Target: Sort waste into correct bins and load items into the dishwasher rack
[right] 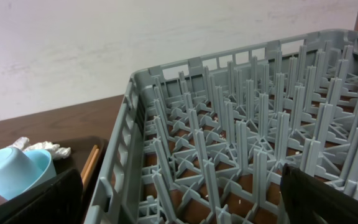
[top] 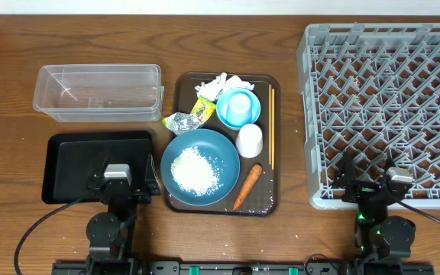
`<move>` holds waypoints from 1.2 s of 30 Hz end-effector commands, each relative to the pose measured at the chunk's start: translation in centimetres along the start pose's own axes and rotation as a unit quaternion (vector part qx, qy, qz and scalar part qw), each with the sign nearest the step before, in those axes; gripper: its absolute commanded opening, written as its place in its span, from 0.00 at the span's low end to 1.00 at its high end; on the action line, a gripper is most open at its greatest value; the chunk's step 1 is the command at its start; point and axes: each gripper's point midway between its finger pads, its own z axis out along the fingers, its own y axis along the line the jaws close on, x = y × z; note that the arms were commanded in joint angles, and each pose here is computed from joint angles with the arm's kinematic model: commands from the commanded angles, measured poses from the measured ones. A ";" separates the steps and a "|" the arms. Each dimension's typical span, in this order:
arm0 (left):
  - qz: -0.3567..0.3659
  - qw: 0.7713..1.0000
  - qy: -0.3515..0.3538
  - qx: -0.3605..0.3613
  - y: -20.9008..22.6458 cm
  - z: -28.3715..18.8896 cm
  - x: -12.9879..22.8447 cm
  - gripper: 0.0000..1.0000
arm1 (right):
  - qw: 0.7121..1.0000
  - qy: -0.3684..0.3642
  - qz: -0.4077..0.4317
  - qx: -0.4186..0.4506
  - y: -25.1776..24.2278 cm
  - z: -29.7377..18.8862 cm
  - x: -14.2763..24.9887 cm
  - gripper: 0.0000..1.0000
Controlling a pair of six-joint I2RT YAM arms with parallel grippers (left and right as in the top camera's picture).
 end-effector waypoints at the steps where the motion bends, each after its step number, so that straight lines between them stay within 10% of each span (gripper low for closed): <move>1: 0.007 1.000 0.021 -0.009 0.4 0.2 1.8 0.98 | 1.000 -0.003 -0.003 0.007 -0.4 0.0 -0.1 0.99; 9: -0.169 0.958 0.053 0.224 -7.6 -1.6 1.2 0.98 | 1.000 -0.003 -0.003 0.007 -0.4 0.0 -0.1 0.99; 18: -0.193 0.931 -0.025 0.309 -9.7 -3.2 -3.9 0.98 | 1.000 -0.003 -0.003 0.007 -0.4 0.0 -0.1 0.99; 28: -0.193 0.928 -0.002 0.318 -10.3 -3.8 -6.6 0.98 | 1.000 -0.003 -0.003 0.007 -0.4 0.0 -0.1 0.99; 36: -0.183 0.924 0.159 0.297 -10.9 -2.2 -8.0 0.98 | 1.000 -0.003 -0.003 0.007 -0.4 0.0 -0.1 0.99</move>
